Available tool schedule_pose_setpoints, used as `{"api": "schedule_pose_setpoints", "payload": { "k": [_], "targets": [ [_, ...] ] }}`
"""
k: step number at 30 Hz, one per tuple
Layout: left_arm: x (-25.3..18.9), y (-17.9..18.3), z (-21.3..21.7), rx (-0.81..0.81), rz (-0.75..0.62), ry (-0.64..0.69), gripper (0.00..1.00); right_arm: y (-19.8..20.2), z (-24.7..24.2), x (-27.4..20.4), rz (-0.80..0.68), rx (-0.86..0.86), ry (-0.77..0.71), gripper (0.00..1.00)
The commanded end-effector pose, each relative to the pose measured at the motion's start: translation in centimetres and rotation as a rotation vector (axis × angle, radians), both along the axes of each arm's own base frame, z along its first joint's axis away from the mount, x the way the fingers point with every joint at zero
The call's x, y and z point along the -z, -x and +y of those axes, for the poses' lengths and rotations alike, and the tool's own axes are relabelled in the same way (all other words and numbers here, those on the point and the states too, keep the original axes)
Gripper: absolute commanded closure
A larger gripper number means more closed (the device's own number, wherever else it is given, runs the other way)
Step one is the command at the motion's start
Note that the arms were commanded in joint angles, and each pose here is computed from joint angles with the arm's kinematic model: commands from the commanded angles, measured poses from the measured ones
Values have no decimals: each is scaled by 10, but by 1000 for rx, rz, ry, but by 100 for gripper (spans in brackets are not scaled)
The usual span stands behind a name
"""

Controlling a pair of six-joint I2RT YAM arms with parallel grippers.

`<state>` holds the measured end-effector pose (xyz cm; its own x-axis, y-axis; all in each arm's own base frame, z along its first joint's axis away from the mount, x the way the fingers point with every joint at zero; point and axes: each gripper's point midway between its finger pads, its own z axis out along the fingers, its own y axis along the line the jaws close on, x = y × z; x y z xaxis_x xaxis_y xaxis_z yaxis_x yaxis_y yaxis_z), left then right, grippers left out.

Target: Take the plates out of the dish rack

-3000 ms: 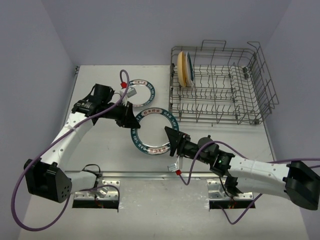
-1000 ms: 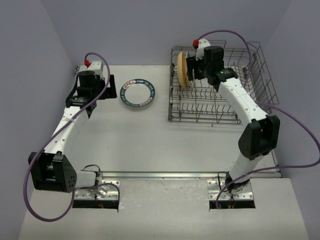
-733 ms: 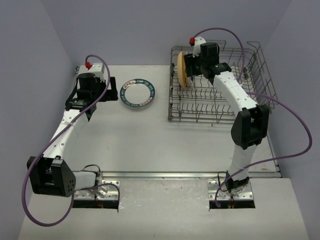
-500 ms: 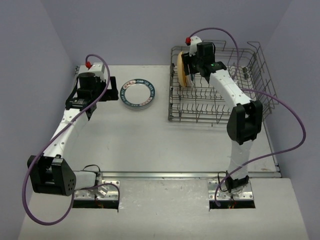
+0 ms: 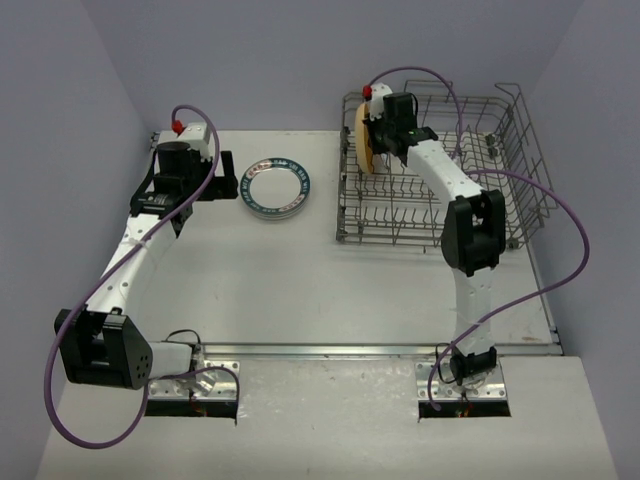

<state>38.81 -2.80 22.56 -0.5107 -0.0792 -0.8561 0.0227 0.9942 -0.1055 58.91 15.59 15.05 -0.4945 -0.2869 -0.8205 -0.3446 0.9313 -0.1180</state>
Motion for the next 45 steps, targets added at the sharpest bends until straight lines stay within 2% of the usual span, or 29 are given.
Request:
{"api": "schedule_pose_setpoints", "payload": {
  "k": [1, 6, 9, 13, 17, 18, 21, 23, 25, 27, 28, 30, 34, 37, 39, 40, 45],
  "targets": [
    [-29, -8, -8, 21, -68, 33, 0, -12, -5, -53, -116, 7, -35, 99],
    [-38, -8, -18, 58, -78, 74, 0, 12, 11, -106, -128, -53, -207, 100],
    [-41, -8, -21, 61, -77, 90, 0, 33, 16, -162, -183, -96, -314, 100],
    [-46, -6, -24, 77, -88, 101, 0, 54, 2, -226, -239, -103, -467, 100],
    [-57, -1, -31, 124, -107, 122, 0, 81, -16, -272, -213, -168, -671, 100],
    [-60, 2, -35, 147, -112, 134, 0, 89, -19, -279, -206, -195, -698, 100],
    [-81, 13, -47, 234, -144, 193, 0, 126, -12, -297, -253, -331, -632, 100],
    [-92, 22, -58, 304, -152, 238, 0, 145, -9, -289, -291, -397, -526, 100],
    [-105, 39, -82, 449, -140, 324, 0, 165, -7, -270, -363, -457, -349, 100],
    [-112, 64, -107, 607, -101, 428, 1, 194, -6, -257, -493, -512, -109, 100],
    [-115, 71, -112, 644, -91, 457, 1, 210, -2, -277, -598, -549, -28, 100],
    [-124, 89, -121, 711, -93, 497, 2, 248, 12, -235, -691, -653, 208, 100],
    [-126, 105, -127, 773, -81, 521, 1, 286, 20, -197, -833, -730, 525, 100],
    [-116, 112, -132, 805, -29, 550, 3, 304, 17, -186, -940, -750, 693, 100],
    [-109, 114, -137, 825, -6, 544, 4, 309, 16, -170, -983, -781, 818, 100],
    [-105, 114, -139, 829, 11, 543, 5, 314, 15, -175, -1036, -773, 855, 100],
    [-87, 120, -160, 862, 72, 497, 10, 336, 27, -142, -1243, -881, 1121, 100]
  ]
}}
